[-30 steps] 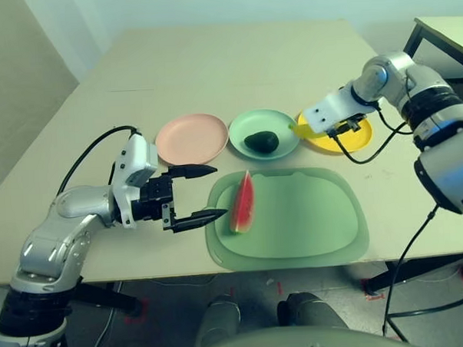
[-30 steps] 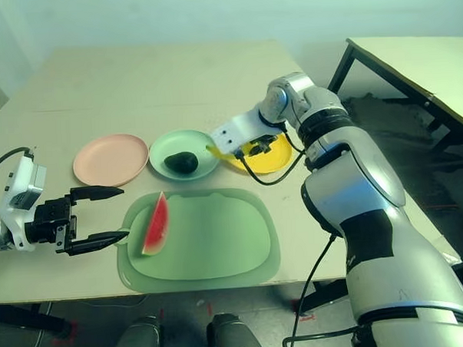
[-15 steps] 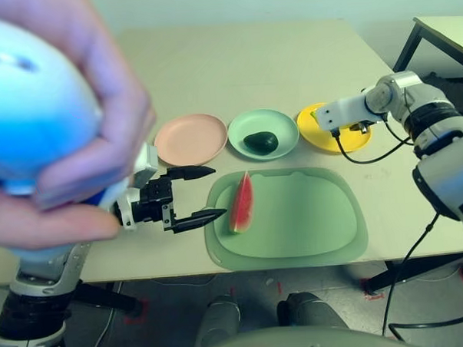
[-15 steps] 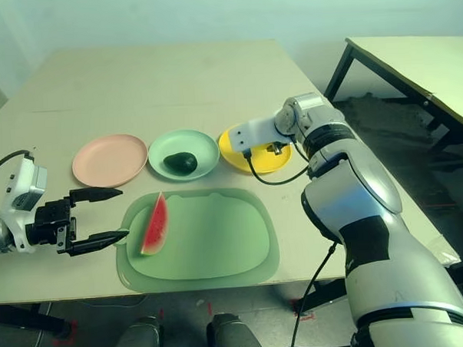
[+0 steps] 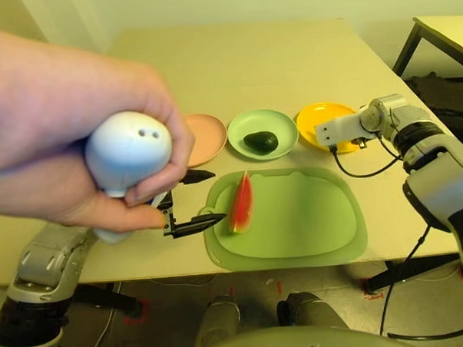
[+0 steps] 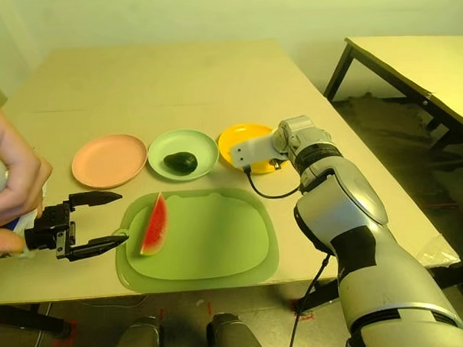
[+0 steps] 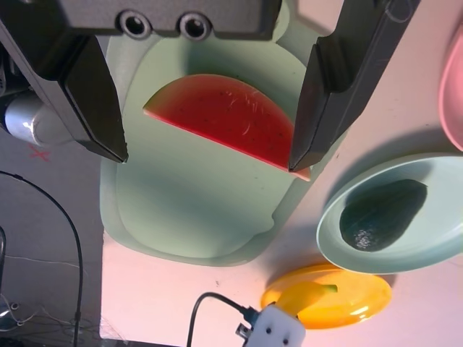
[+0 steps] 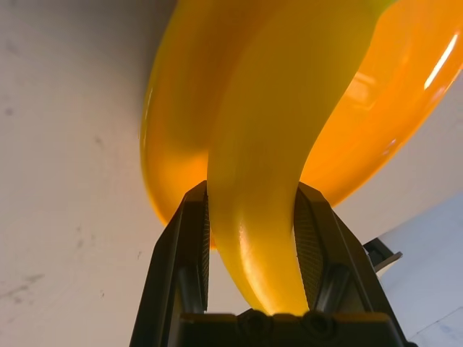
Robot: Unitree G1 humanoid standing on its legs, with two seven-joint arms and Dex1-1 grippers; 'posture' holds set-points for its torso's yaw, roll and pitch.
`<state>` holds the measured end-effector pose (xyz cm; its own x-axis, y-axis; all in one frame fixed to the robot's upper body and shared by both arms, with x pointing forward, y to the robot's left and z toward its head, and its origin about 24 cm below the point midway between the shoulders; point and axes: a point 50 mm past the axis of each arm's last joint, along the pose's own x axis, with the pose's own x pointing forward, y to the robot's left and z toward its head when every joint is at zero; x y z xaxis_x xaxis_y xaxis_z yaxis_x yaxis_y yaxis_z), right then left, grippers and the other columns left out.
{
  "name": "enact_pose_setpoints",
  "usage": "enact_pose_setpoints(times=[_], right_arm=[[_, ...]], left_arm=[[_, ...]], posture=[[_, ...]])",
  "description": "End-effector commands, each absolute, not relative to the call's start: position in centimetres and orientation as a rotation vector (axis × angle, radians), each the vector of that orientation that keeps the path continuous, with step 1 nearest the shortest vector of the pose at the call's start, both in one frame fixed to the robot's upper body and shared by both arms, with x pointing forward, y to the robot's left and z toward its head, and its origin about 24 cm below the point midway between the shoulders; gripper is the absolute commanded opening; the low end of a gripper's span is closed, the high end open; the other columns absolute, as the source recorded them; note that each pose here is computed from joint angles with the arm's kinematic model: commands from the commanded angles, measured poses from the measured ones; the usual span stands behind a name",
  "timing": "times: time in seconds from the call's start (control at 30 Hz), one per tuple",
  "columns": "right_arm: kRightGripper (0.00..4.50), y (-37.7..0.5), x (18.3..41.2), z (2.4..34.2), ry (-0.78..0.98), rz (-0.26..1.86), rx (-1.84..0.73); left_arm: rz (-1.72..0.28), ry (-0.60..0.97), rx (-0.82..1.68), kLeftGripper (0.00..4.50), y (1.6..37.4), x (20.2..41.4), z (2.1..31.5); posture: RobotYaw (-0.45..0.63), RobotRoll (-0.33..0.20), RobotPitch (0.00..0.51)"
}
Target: Place the fruits into color-matched plates.
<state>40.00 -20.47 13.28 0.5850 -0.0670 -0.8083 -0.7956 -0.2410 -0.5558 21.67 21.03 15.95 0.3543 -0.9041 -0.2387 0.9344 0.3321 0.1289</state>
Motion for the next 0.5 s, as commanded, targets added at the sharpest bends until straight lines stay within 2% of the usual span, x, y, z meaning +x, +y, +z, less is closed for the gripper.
enact_pose_setpoints(times=[0.03, 0.1, 0.23, 0.5], right_arm=[[2.4, -20.2, 40.1, 13.2, 0.688, 0.798, -1.69], [2.97, -20.2, 40.2, 13.3, 0.678, 0.793, -1.692], [4.47, -20.2, 40.3, 13.6, 0.659, 0.778, -1.7], [4.47, -19.8, 40.8, 15.9, 0.625, 0.773, -1.759]], left_arm=[[-1.201, 0.132, 0.262, 4.5, 21.1, 21.5, 16.1], [-1.201, 0.133, 0.26, 4.5, 21.1, 21.5, 16.0], [-1.204, 0.135, 0.255, 4.5, 21.0, 21.6, 15.8], [-1.204, 0.132, 0.257, 4.5, 21.1, 21.9, 15.7]], posture=[[0.12, 0.0, 0.039], [0.12, 0.0, 0.039], [0.12, 0.0, 0.04], [0.1, 0.0, 0.031]])
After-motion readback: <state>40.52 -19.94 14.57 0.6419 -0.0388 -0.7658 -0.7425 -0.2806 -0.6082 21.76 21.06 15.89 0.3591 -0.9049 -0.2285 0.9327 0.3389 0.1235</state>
